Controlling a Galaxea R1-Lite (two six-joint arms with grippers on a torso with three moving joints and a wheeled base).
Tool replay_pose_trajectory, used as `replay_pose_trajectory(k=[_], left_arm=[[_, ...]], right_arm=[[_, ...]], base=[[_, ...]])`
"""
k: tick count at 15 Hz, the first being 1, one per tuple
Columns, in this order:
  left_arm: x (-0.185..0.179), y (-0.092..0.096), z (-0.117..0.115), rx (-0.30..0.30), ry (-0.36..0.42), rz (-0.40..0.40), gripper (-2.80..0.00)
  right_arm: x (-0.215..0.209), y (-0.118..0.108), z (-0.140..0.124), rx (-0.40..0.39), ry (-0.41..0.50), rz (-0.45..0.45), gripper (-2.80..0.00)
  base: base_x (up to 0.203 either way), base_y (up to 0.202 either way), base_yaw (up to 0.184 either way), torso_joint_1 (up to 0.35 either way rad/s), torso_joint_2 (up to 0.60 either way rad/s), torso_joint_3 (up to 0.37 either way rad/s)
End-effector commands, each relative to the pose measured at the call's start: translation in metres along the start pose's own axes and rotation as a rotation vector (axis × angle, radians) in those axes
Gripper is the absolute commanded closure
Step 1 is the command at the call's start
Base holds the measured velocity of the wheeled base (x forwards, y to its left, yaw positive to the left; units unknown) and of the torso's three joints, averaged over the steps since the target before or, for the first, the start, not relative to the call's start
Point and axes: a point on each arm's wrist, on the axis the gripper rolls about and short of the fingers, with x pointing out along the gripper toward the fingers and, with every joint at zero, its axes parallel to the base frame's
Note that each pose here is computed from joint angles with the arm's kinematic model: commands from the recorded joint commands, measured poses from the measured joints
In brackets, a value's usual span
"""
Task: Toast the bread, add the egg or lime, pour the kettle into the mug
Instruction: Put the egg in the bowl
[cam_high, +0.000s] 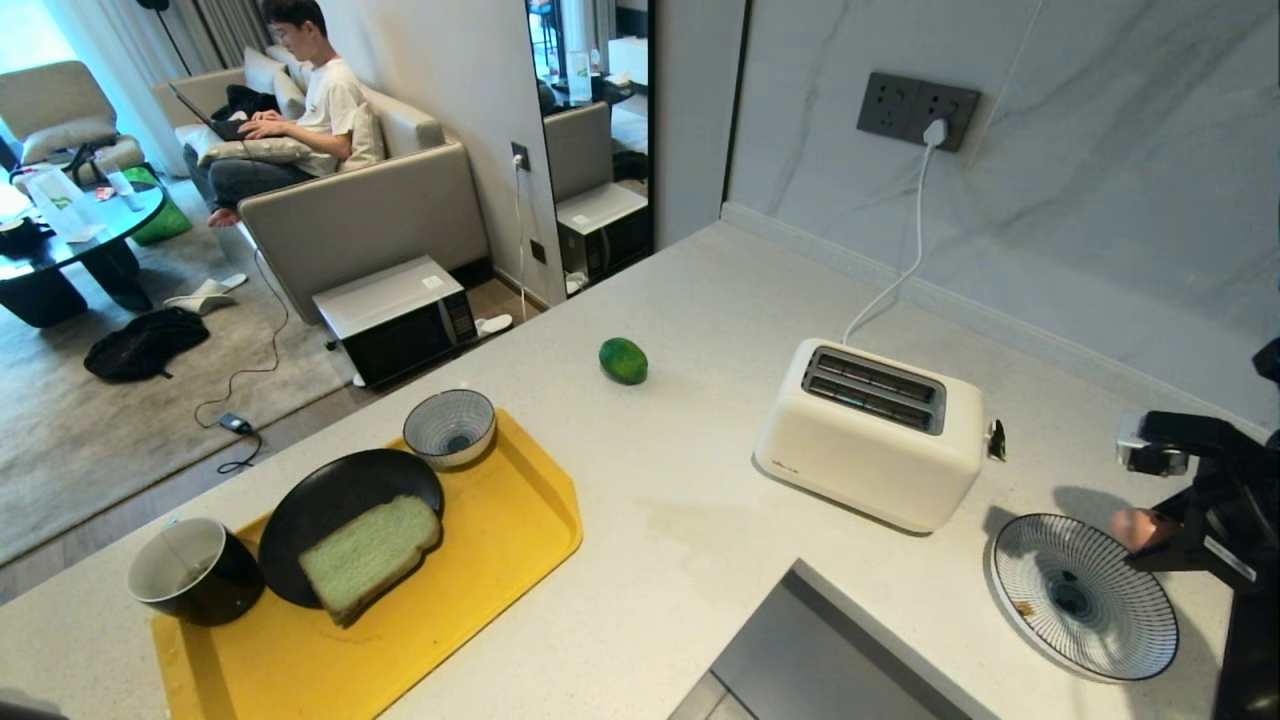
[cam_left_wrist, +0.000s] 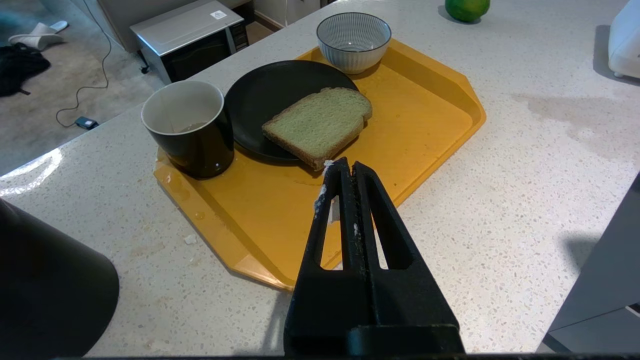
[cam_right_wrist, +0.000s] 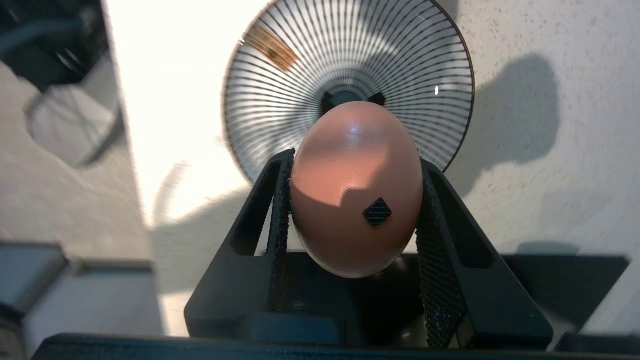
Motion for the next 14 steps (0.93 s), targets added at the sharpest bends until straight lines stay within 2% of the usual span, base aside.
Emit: replay_pose_trajectory(k=[1,4,6,10,14], left_arm=[[0.000,0.000,0.000,0.000,0.001,0.001,0.00],[0.000,0.000,0.000,0.000,0.001,0.001,0.00],[0.000,0.000,0.000,0.000,0.001,0.001,0.00],[0.000,0.000,0.000,0.000,0.002,0.001,0.00],[0.000,0.000,0.000,0.000,0.002,0.001,0.00]], right_arm=[[-0.040,0.023,0.001,0.091,-0.070,-0.079,0.00],[-0.079,0.055,-0.001,0.346,-0.196,-0.130,0.00],[-0.096,0.071,-0.004,0.455,-0.289,-0.192,0.00],[-0.102,0.109,-0.019,0.532,-0.429,-0.382,0.00],[-0.088,0.153,-0.046,0.511,-0.551,-0.496,0.00]], base=[[0.000,0.000,0.000,0.000,0.00,0.000],[0.000,0.000,0.000,0.000,0.00,0.000],[0.000,0.000,0.000,0.000,0.00,0.000],[0.000,0.000,0.000,0.000,0.00,0.000],[0.000,0.000,0.000,0.000,0.00,0.000]])
